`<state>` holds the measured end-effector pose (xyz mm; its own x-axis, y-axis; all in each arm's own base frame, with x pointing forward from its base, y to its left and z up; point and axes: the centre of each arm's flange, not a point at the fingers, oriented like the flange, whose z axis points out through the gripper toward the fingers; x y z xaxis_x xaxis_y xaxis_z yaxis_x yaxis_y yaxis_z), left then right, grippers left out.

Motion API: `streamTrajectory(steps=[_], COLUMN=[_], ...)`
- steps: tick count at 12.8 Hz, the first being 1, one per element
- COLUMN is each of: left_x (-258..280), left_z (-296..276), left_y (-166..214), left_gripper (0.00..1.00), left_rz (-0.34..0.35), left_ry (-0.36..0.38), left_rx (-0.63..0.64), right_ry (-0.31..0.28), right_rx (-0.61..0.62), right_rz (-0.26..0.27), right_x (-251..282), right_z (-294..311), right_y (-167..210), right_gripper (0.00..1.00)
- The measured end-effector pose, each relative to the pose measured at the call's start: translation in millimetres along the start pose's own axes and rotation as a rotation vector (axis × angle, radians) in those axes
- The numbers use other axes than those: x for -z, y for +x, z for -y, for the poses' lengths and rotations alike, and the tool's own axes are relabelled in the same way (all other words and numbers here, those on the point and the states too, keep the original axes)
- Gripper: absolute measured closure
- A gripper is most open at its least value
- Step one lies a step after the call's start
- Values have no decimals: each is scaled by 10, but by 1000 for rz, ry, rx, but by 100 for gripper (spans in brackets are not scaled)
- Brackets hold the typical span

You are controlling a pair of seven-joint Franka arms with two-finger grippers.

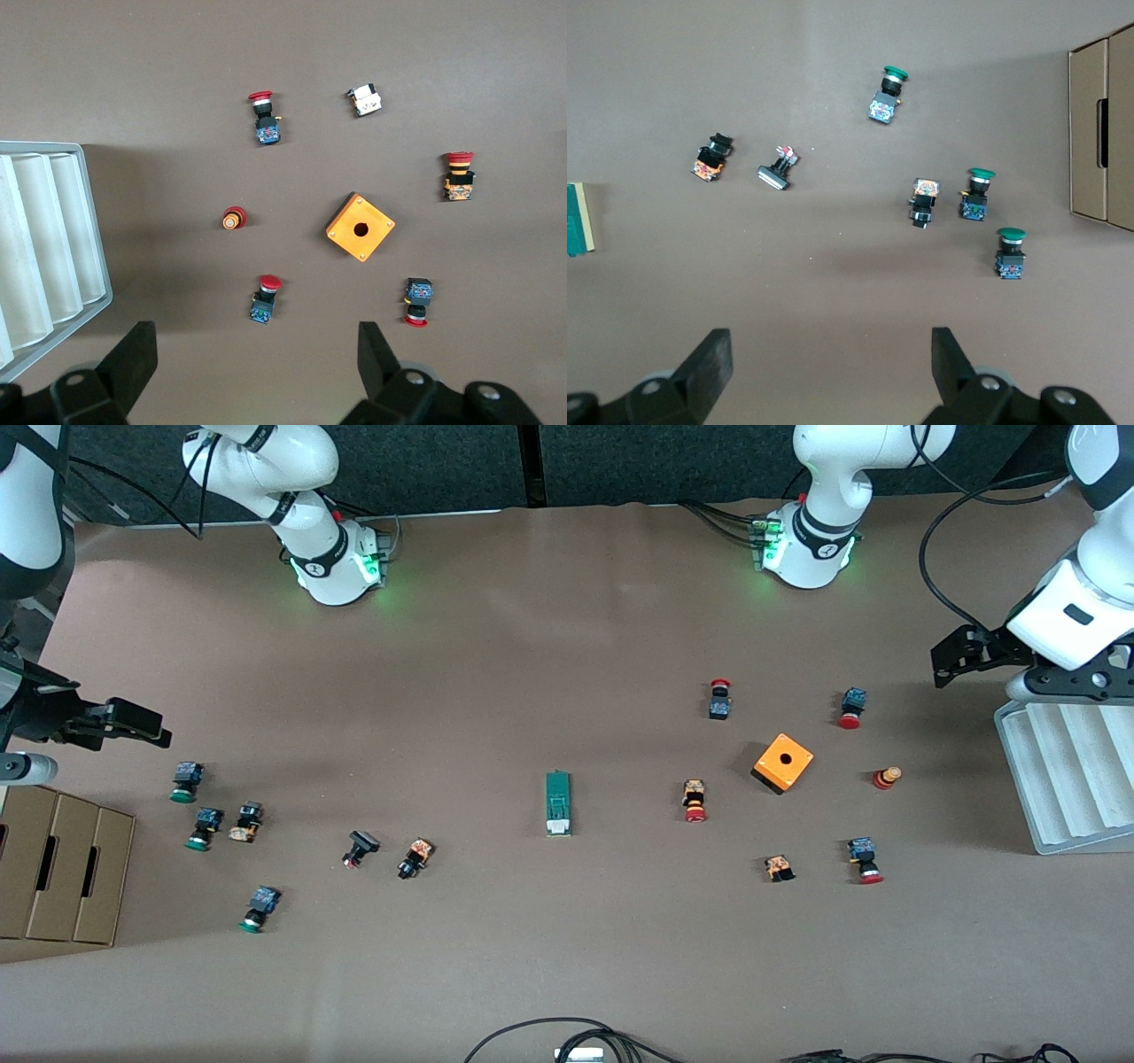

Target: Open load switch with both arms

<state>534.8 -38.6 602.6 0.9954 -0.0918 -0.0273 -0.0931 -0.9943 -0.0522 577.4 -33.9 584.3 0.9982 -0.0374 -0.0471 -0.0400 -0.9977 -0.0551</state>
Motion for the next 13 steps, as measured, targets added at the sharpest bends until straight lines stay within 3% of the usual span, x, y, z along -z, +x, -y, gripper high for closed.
streamTrajectory(steps=[13], left_x=[5], left_z=[-91], left_y=[1], left_gripper=[0], left_rz=[-1], left_ry=[1], left_rx=[-16], right_ry=[0], right_rx=[0], right_rz=[6], right_x=[-27], right_z=[-1], right_y=[0], right_gripper=[0])
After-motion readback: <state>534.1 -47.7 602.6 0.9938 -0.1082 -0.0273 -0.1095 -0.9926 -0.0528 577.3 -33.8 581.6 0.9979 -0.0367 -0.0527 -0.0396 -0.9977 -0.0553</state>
